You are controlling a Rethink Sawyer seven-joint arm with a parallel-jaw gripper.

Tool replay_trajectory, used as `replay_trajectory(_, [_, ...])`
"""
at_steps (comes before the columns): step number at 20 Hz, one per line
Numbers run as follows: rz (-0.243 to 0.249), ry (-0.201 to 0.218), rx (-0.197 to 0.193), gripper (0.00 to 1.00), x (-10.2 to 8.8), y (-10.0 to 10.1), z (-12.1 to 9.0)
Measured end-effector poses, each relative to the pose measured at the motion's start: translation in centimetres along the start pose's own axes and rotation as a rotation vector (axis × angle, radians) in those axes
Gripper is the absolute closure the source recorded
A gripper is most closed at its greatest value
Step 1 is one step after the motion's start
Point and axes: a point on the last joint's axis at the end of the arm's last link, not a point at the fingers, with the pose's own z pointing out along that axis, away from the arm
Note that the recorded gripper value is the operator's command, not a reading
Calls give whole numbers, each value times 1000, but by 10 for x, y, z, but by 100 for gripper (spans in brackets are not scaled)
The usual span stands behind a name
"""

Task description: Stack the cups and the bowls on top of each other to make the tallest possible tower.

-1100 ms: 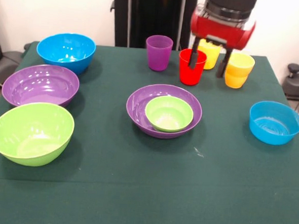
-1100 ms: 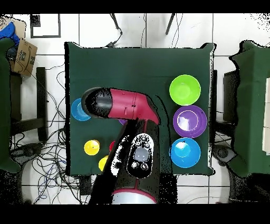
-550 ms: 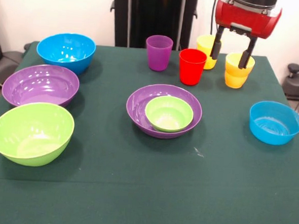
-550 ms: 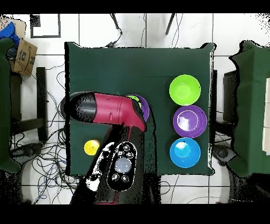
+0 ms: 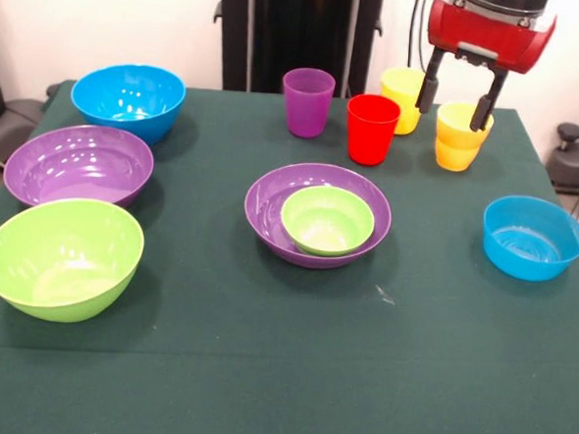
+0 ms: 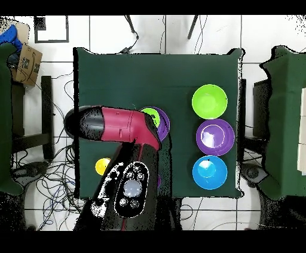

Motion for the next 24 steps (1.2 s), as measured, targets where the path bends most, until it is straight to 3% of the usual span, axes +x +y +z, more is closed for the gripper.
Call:
replay_trajectory(11, [17,13,7,0,0,-11,3])
replay_trajectory(20, [29,39,14,0,16,-23,0])
replay_trajectory(24, [38,48,16,0,14,-28,5])
